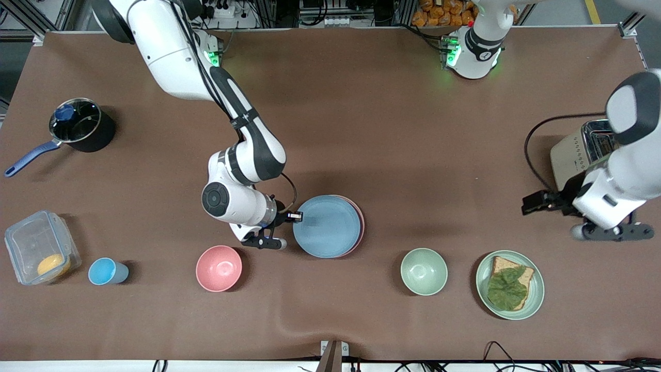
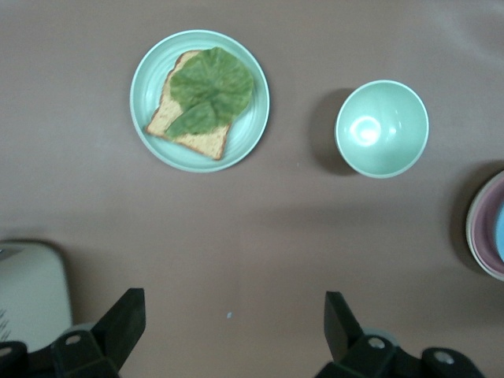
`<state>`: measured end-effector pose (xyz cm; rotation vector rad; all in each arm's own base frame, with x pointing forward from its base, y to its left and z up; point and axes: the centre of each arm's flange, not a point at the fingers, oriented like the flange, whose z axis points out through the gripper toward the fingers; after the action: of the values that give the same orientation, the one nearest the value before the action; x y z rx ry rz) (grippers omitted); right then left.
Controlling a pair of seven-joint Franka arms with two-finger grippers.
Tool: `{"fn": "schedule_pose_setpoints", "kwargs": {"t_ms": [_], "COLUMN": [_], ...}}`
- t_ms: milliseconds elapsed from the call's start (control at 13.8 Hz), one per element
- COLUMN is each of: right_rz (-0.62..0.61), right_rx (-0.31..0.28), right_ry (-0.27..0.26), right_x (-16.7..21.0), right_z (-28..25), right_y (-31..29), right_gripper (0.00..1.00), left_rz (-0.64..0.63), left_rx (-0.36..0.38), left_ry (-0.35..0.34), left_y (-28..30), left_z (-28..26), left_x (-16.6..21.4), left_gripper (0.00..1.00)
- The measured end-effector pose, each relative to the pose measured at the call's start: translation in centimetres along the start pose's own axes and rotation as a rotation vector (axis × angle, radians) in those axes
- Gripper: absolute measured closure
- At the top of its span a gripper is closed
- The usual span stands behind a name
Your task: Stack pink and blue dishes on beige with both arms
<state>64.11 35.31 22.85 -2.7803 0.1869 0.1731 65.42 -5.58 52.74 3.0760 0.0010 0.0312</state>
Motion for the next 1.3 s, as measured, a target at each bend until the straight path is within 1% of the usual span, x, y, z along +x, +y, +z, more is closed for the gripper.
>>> {"fn": "schedule_pose_setpoints", "kwargs": {"t_ms": [144,289,361,433,506,578,650,722,867,939,1083,1228,1300], "right_rz": [-0.008,-0.019,-0.022,-0.022,-0.019,-0.010,0.003,0.006,-0.034,-0.059,-0.093,-0.103,-0.104], "right_rx": [0.004,0.010,0.015,0.018,0.014,0.005,-0.005,-0.016,-0.040,-0.062,-0.130,-0.205,-0.235], "right_ry": [0.006,0.011,0.016,0.020,0.011,-0.013,-0.039,-0.061,-0.091,-0.098,-0.102,-0.111,-0.112], "right_x": [-0.2,-0.5,-0.4,-0.2,0.0,0.4,1.1,2.1,4.3,5.3,6.5,6.8,6.8], "right_z": [0.1,-0.1,-0.3,-0.8,-1.4,-2.3,-3.8,-5.8,-11.0,-13.9,-18.6,-21.8,-23.2], "right_y": [-0.5,-1.4,-1.6,-1.7,-1.5,-0.8,0.5,2.6,8.4,11.8,18.4,23.0,24.7], "right_gripper": [0.78,0.56,0.44,0.35,0.23,0.15,0.04,0.00,0.00,0.00,0.00,0.00,0.00], "left_rz": [0.004,0.002,-0.006,-0.012,-0.007,0.001,0.011,0.018,0.016,0.015,0.054,0.069,0.067], "left_rx": [0.004,0.007,0.008,0.010,0.011,0.012,0.014,0.015,0.016,0.015,-0.007,-0.053,-0.058], "left_ry": [-0.002,-0.011,-0.024,-0.037,-0.041,-0.039,-0.038,-0.040,-0.041,-0.046,-0.053,-0.067,-0.072], "left_y": [0.3,0.1,-0.4,-1.0,-1.5,-1.8,-2.0,-2.2,-2.7,-2.8,-2.9,-3.4,-3.4], "left_z": [-1.6,-2.0,-2.1,-2.3,-2.7,-3.3,-3.9,-4.4,-4.9,-5.0,-5.0,-4.8,-4.8], "left_x": [-0.9,-1.3,-1.5,-1.7,-1.9,-2.3,-2.6,-2.9,-3.2,-3.3,-3.7,-4.8,-5.5], "left_gripper": [0.00,0.00,0.00,0.00,0.00,0.00,0.00,0.00,0.00,0.00,0.00,0.00,0.00]}}
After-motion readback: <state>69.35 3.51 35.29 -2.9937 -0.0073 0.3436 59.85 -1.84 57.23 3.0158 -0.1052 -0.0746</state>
